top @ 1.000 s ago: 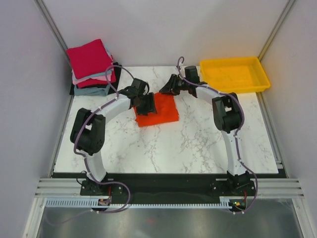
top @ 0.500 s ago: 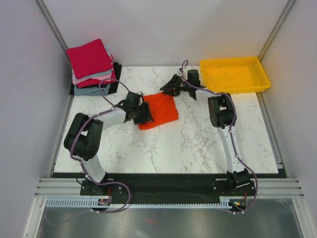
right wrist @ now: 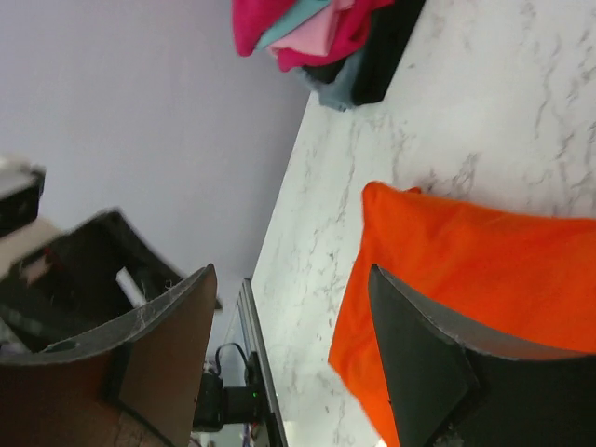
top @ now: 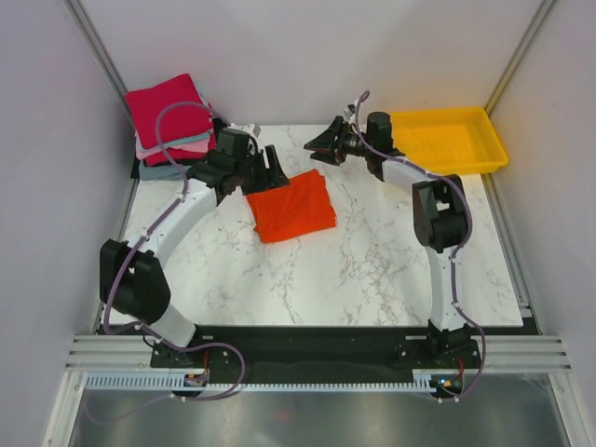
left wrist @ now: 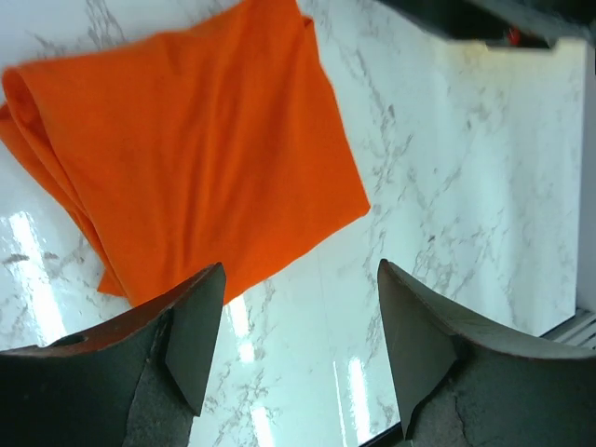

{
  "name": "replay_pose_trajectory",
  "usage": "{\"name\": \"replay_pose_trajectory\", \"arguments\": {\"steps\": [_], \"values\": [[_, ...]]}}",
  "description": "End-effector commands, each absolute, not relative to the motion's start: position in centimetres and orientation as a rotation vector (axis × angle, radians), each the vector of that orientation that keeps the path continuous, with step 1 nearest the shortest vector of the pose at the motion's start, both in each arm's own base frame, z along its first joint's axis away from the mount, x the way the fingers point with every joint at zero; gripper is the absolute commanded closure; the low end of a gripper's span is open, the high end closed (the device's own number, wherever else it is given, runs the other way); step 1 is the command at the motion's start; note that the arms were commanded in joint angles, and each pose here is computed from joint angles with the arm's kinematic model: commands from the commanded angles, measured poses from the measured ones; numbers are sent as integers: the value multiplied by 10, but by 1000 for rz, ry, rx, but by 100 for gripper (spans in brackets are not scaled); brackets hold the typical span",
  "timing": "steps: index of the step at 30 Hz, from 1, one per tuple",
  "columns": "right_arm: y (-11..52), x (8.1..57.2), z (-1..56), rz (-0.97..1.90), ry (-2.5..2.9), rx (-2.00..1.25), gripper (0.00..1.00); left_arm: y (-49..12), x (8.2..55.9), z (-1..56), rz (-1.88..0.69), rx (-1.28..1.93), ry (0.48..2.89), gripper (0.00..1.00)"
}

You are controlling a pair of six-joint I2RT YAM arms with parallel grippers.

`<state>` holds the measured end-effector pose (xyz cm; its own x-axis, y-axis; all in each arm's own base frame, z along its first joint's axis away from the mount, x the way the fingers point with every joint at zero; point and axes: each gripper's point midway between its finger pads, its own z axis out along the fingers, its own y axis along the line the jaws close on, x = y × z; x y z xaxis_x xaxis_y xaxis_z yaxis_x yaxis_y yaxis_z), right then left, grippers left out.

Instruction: Fold and stack the t-shirts

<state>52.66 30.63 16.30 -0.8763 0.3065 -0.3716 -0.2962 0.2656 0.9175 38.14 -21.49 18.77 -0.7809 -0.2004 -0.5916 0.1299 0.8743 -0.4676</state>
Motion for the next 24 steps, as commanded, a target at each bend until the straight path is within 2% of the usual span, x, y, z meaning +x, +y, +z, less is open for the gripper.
{"name": "replay_pose_trajectory", "arguments": {"steps": [1,4,7,10,13,15,18,24], "values": [[300,485,218,1650,1930,-131,26,-193,389,197,-659,-40,2386,25],[291,455,202,1600,1974,-108,27,-180,408,189,-734,-45,2370,23],[293,428,171,1572,2038,-105,32,-173,426,178,-755,-6,2316,19],[293,418,135,1576,2102,-67,41,-167,441,158,-746,0,2339,18],[291,410,108,1582,2154,-35,55,-154,453,140,-702,-26,2346,16],[289,403,98,1584,2173,-26,54,-138,458,130,-689,-76,2338,11],[284,396,93,1539,2199,-43,45,-125,459,105,-701,-123,2338,7],[274,392,66,1425,2292,-47,46,-127,464,61,-726,-174,2396,7]]}}
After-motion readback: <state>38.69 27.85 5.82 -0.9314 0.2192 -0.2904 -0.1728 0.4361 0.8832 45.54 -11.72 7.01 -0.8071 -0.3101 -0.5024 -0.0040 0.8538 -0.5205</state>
